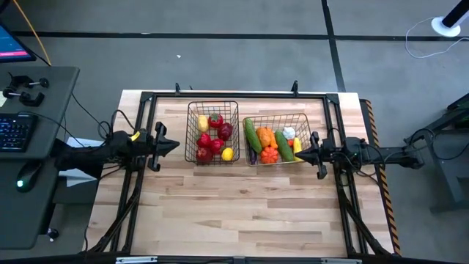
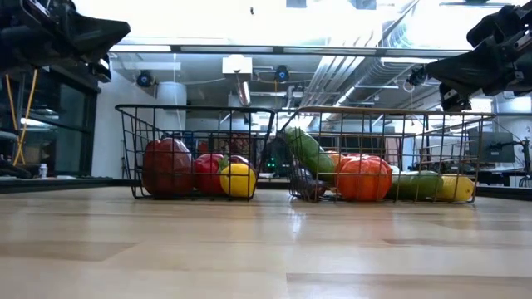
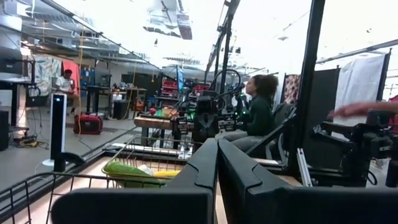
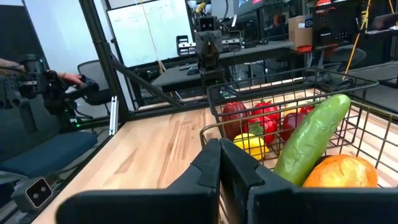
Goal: Sort produce into baskets
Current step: Return to Home Position
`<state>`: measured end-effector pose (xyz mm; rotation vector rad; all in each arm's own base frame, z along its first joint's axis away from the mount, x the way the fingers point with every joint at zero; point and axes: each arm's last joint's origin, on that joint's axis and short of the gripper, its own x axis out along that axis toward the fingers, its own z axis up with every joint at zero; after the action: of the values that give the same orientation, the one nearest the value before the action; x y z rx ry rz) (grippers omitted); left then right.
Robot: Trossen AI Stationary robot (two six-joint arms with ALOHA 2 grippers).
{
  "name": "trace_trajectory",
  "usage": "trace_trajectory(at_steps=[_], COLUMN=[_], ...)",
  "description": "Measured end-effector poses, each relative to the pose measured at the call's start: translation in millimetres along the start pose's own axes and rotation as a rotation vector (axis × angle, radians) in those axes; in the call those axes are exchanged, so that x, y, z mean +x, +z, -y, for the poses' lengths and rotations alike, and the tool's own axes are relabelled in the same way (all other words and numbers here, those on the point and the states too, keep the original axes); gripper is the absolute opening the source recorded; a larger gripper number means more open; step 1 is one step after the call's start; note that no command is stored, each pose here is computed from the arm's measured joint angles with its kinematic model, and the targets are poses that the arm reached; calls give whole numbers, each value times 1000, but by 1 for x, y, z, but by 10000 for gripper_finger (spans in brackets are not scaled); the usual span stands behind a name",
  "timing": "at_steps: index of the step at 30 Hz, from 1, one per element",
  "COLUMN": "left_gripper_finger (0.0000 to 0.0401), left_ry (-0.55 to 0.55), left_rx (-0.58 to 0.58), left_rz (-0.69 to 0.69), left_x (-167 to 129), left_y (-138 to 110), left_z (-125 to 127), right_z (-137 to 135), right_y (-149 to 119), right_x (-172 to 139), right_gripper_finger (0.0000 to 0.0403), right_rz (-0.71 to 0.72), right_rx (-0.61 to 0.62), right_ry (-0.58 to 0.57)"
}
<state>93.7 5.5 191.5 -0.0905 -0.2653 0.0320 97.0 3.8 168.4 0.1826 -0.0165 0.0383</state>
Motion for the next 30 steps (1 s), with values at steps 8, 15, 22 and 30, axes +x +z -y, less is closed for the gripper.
trace_trajectory(at_steps=[8, 15, 22, 30], left_gripper_finger=[0, 0, 0, 0], left_ry=[-1, -1, 4, 12], left_rx=[0, 0, 85, 100], left_rz=[-1, -4, -53, -187], left_x=[0, 0, 0, -2], left_y=[0, 0, -5, -18], left_z=[0, 0, 0, -2], right_z=[0, 0, 0, 0], right_y=[-1, -1, -1, -1], right_x=[1, 1, 1, 1], right_gripper_finger=[0, 0, 0, 0], right_rz=[-12, -12, -12, -13], right_rx=[0, 0, 0, 0], right_ry=[-3, -3, -3, -3])
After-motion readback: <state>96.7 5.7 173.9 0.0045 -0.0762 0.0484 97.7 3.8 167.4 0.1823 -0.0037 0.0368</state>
